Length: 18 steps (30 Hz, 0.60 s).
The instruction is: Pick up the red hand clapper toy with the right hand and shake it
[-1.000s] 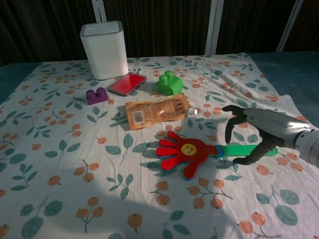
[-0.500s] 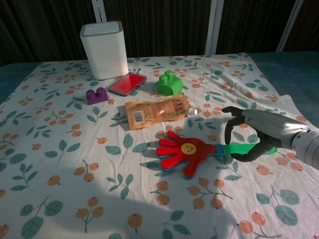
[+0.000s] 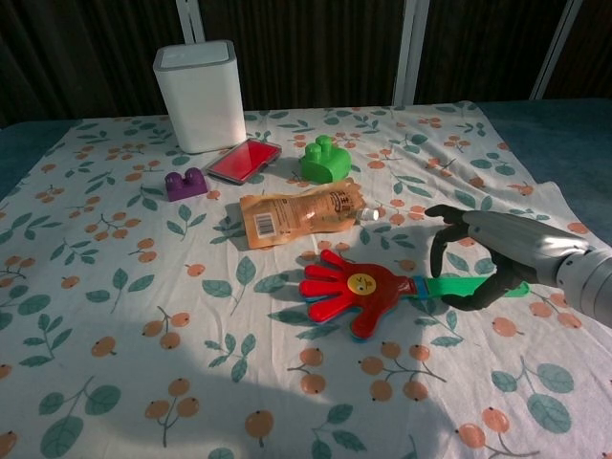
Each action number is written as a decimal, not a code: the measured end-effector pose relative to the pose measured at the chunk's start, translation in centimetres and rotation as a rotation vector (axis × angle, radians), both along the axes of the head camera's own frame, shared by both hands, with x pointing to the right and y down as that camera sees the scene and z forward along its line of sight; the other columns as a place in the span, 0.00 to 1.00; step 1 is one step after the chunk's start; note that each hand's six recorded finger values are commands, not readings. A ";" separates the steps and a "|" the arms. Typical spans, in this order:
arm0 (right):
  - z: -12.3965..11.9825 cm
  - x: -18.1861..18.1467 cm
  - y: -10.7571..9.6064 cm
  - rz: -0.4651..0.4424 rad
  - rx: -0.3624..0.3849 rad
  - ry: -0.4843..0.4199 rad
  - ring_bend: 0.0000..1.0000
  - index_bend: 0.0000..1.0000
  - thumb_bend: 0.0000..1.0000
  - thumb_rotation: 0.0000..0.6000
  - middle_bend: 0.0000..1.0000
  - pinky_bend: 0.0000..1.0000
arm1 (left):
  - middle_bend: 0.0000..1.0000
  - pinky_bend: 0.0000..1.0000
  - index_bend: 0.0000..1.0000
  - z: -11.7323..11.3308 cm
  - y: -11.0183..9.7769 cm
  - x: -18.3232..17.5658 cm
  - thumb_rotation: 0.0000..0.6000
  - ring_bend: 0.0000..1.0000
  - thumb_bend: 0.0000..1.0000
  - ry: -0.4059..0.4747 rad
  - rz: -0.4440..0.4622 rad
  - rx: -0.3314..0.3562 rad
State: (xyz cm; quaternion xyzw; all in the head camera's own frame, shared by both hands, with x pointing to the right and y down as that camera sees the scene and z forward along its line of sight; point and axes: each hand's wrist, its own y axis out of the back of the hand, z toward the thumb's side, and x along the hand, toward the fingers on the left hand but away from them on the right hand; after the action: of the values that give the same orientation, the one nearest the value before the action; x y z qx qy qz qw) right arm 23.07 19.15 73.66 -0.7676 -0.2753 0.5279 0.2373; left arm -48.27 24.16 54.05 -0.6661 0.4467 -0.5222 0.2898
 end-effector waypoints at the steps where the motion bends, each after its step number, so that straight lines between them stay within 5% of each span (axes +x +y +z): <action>1: 0.0 0.0 0.0 0.002 -0.001 0.000 0.00 0.63 0.39 1.00 0.03 0.00 | 0.00 0.13 0.00 0.0 0.0 0.0 1.00 0.00 0.42 0.000 0.000 0.000; 7: 0.1 0.2 -0.1 0.022 -0.003 -0.012 0.01 0.76 0.43 1.00 0.20 0.00 | 0.00 0.13 0.00 0.0 0.0 0.0 1.00 0.00 0.42 -0.001 -0.001 0.001; 10: -0.2 0.1 -0.3 0.047 0.005 -0.040 0.11 0.82 0.47 1.00 0.31 0.02 | 0.00 0.13 0.00 -0.1 0.0 -0.1 1.00 0.00 0.42 -0.002 -0.002 0.003; 15: -1.1 -0.1 -0.9 0.109 0.042 -0.126 0.29 0.84 0.49 1.00 0.44 0.35 | 0.00 0.13 0.00 0.0 -0.1 0.0 1.00 0.00 0.42 -0.001 -0.002 0.003; 18: -1.8 0.0 -1.4 0.146 0.076 -0.184 0.34 0.86 0.49 1.00 0.48 0.40 | 0.00 0.13 0.00 0.0 0.0 0.0 1.00 0.00 0.42 -0.002 -0.001 0.000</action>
State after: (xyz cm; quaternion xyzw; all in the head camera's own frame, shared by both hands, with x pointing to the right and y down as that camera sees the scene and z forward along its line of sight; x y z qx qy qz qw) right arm 23.03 17.71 71.83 -0.7812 -0.3710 0.4600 0.2010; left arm -48.28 24.15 54.09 -0.6654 0.4469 -0.5230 0.2899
